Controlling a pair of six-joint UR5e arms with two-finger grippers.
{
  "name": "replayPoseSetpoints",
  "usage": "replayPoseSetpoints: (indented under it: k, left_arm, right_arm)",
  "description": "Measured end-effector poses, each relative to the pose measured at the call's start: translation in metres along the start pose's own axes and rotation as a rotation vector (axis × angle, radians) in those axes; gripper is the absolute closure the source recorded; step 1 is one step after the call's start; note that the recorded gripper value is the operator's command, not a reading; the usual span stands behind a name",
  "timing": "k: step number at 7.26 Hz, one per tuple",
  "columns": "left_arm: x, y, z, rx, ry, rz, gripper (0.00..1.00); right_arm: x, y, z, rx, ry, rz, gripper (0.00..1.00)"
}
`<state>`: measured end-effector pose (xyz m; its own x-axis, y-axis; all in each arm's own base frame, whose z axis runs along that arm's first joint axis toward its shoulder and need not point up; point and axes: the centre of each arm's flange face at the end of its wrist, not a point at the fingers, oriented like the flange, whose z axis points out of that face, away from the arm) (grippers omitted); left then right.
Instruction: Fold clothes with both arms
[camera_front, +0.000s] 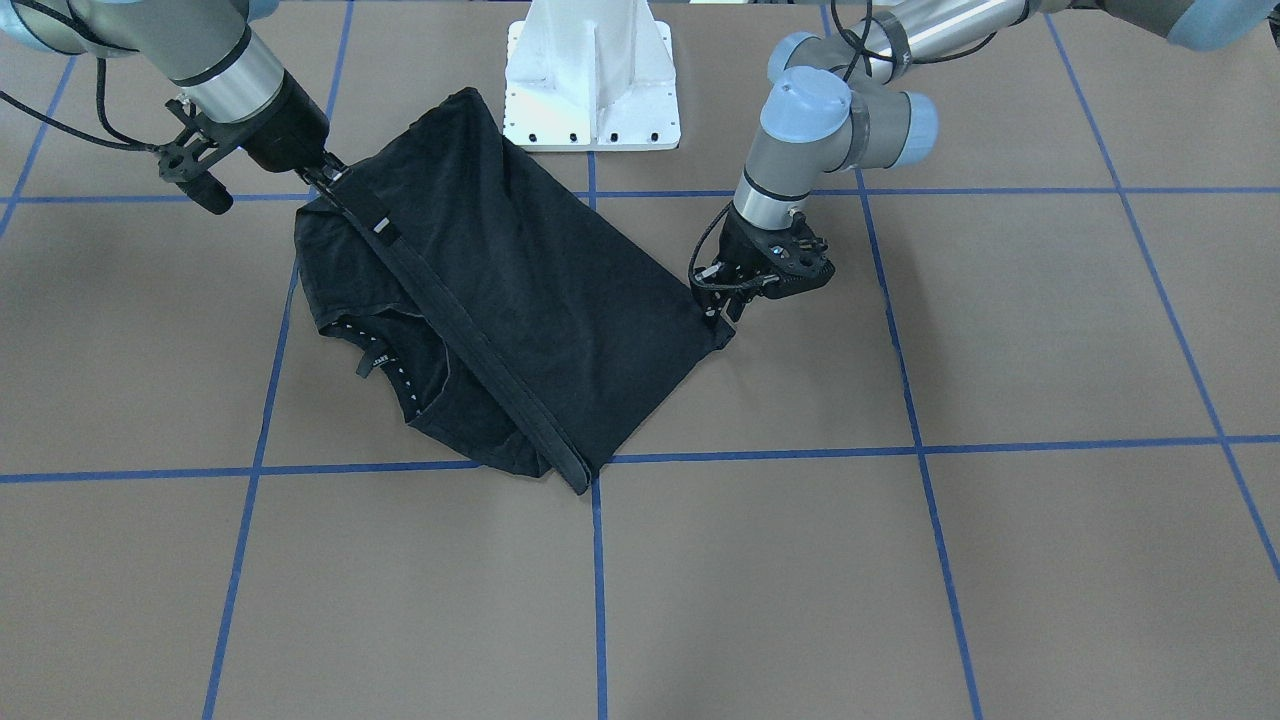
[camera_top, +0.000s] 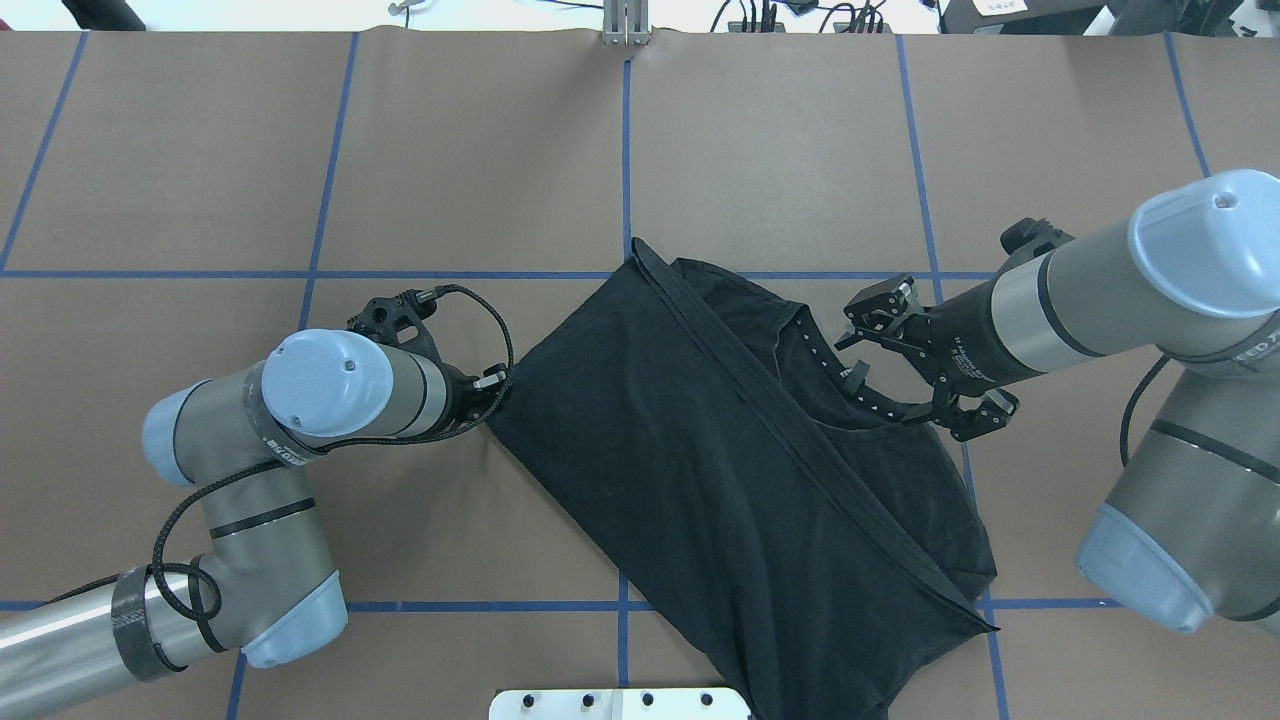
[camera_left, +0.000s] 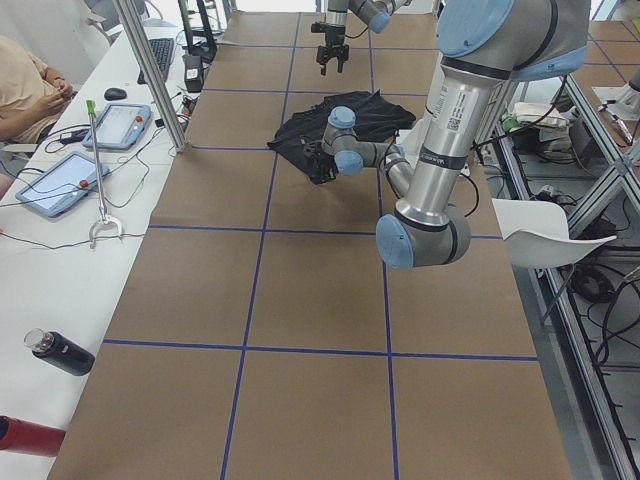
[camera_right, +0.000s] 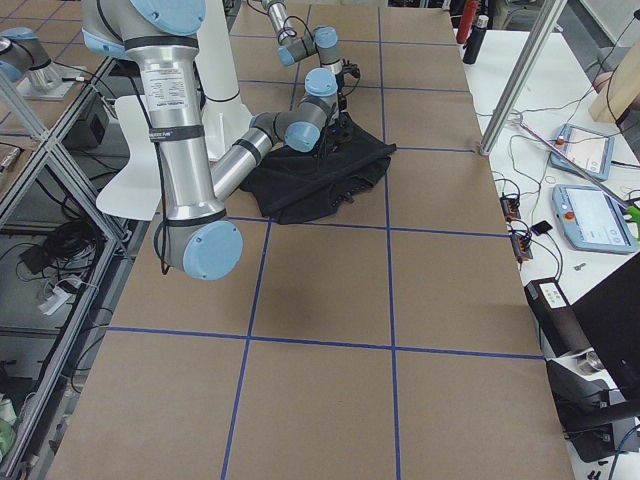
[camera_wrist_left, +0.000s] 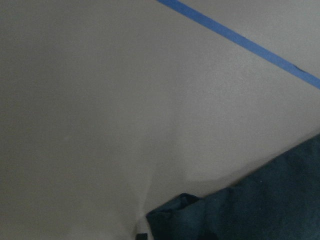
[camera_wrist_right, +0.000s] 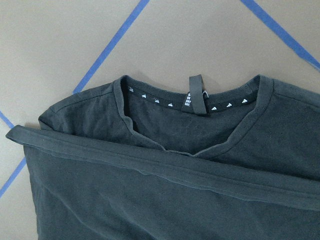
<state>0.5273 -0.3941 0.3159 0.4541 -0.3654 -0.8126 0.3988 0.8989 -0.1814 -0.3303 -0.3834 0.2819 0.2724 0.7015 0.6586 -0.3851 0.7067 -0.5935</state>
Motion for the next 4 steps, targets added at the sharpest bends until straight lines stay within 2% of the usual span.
replayPoseSetpoints:
  k: [4]
  left_arm:
    - [0.0026, 0.0008, -0.0018, -0.001, 0.006, 0.002, 1.0]
  right_arm:
    - [0.0005, -0.0039, -0.0018, 0.006, -0.001, 0.007, 0.0]
